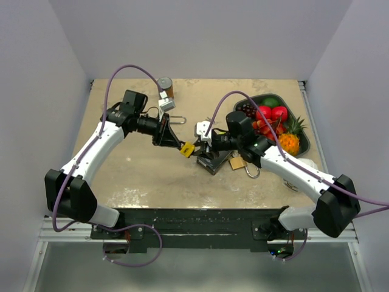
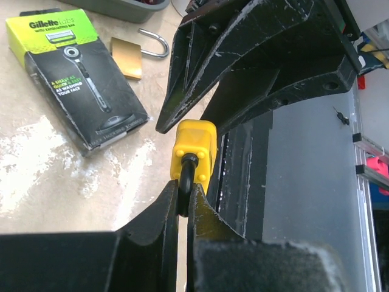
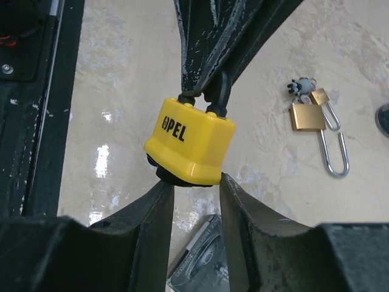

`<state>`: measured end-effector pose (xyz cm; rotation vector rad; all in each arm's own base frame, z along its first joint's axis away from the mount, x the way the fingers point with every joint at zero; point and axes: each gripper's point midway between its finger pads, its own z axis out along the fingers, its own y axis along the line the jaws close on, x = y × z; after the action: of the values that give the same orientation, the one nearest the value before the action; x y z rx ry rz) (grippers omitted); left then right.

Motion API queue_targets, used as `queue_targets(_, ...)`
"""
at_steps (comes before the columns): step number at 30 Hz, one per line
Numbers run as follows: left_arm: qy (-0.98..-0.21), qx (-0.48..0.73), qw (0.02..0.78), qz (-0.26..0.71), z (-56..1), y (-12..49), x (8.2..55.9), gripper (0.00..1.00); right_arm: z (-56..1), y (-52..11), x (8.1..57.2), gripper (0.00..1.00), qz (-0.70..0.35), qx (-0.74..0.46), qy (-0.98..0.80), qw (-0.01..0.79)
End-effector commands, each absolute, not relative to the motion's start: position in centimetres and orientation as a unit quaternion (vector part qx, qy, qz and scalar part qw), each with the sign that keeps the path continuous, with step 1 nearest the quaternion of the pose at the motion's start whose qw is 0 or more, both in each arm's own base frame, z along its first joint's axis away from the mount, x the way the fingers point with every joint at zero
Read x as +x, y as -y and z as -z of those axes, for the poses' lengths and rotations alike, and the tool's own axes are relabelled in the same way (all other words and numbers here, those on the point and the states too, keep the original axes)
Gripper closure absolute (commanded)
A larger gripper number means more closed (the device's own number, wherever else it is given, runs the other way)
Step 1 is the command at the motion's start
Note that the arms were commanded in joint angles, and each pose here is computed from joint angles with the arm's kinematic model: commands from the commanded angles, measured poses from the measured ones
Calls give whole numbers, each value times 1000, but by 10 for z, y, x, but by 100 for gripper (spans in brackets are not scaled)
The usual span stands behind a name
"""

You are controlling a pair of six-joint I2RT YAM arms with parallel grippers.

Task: Lock with the key
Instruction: Place the lock at the center of the board.

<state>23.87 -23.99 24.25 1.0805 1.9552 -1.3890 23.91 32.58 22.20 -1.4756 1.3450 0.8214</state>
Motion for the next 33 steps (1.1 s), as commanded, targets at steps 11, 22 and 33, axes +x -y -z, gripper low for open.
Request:
queue_targets(11,-719,334,281,541,-258,231,261,100,-307,-319,281,37,-260,-535,-514,617)
queue_targets(22,-763,208,293,538,-254,212,302,100,-284,-299,327,5,-209,-515,-605,570)
queue_targets(33,-790,144,299,515,-254,209,316,100,-300,-348,311,8,-237,-618,-488,569)
